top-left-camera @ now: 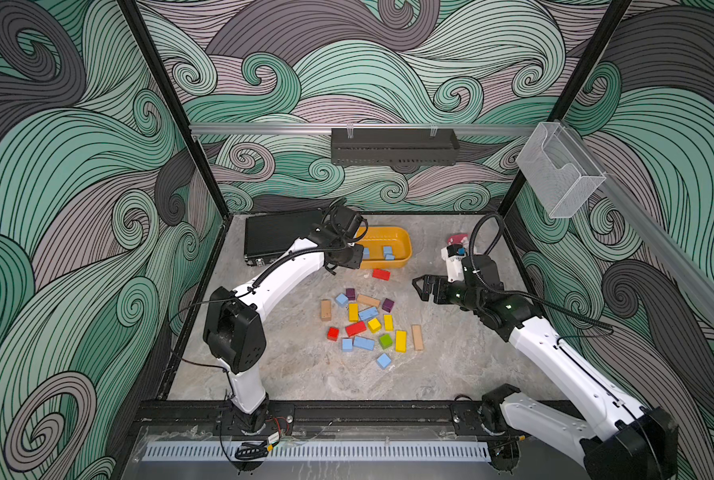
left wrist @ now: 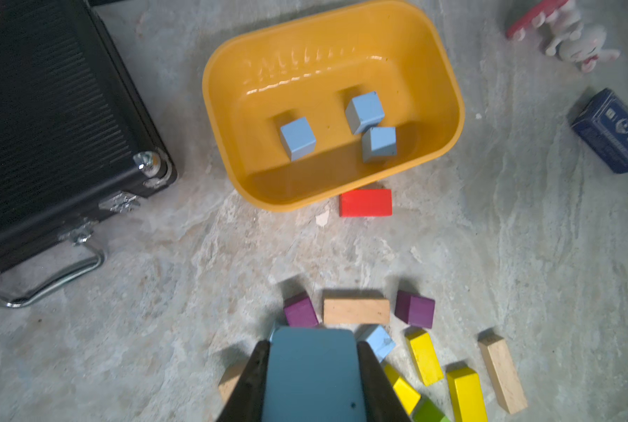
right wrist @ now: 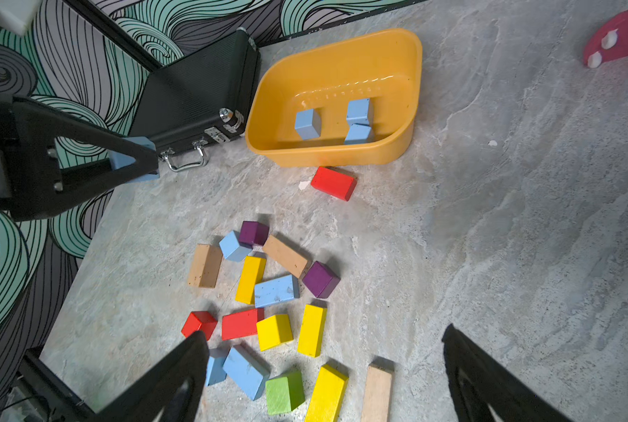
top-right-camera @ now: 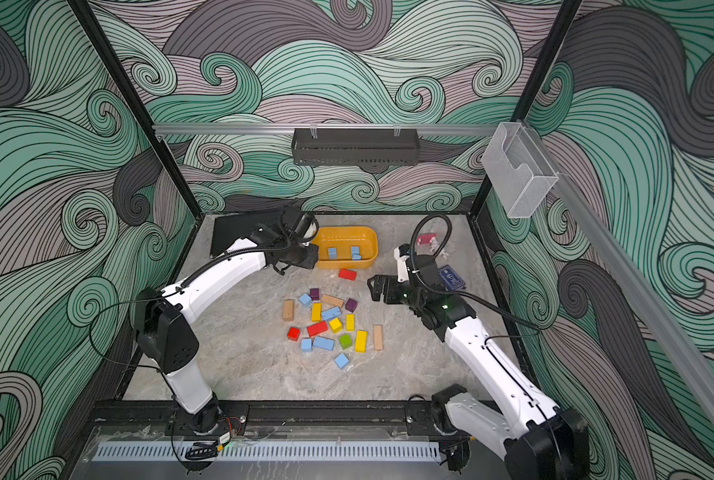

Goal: Pick out the blue building blocks
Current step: Place the building block in the storage box.

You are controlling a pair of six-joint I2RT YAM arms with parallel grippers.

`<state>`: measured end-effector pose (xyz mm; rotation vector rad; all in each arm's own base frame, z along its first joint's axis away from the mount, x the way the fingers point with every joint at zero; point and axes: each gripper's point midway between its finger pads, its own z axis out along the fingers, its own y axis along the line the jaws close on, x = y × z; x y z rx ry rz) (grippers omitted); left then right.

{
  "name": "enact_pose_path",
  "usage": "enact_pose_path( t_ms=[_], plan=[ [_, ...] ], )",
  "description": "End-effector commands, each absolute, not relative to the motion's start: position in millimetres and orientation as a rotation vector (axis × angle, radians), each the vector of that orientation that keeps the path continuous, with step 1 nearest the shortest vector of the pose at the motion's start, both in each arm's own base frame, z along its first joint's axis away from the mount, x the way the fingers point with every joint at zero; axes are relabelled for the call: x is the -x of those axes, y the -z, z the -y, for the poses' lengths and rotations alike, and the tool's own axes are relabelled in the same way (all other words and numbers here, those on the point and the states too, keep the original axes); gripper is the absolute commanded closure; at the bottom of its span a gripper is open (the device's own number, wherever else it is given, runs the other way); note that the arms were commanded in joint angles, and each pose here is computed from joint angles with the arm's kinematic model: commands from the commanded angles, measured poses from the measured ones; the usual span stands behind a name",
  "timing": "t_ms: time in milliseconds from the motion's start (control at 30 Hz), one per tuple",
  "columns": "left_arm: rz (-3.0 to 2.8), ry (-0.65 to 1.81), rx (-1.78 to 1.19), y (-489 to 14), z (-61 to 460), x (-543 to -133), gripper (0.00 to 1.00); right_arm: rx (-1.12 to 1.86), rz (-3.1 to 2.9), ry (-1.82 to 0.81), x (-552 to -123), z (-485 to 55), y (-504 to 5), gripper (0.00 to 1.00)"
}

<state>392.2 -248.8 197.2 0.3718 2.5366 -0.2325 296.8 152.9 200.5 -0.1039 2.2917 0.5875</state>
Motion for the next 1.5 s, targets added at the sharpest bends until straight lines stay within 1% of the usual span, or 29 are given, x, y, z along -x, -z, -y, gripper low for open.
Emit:
enact_pose_path(
  t_ms=[0,400,733,1000,1133,1267,1467],
  plan=[
    [-2.456,0.266,-0.399,-208.3,263.4,-415.6,1.0,0.09,-2.23,-0.595,-314.3,-152.4,-217.3,0.0],
    [-2.426,0.308,-0.48,-177.6,298.5,-471.7,1.0,0.06,-2.263,-0.572,-339.8,-145.7,-206.7,0.0],
    [-2.451,0.384,-0.47,-145.5,308.5,-514.2,1.0,0.037,-2.277,-0.588,-356.2,-146.2,-195.5,0.0],
    [-2.474,0.483,-0.476,-114.6,318.5,-528.1,1.0,0.035,-2.284,-0.596,-364.7,-146.2,-189.6,0.0],
    [-2.464,0.557,-0.492,-107.8,329.6,-531.1,1.0,0.033,-2.284,-0.598,-367.9,-145.2,-188.5,0.0],
    [-2.454,0.613,-0.506,-100.7,339.3,-534.2,0.97,0.035,-2.285,-0.604,-370.6,-145.4,-187.8,0.0],
    [-2.479,0.612,-0.507,-84.4,341.3,-539.2,0.92,0.033,-2.289,-0.601,-372.8,-143.8,-186.4,0.0]
  ],
)
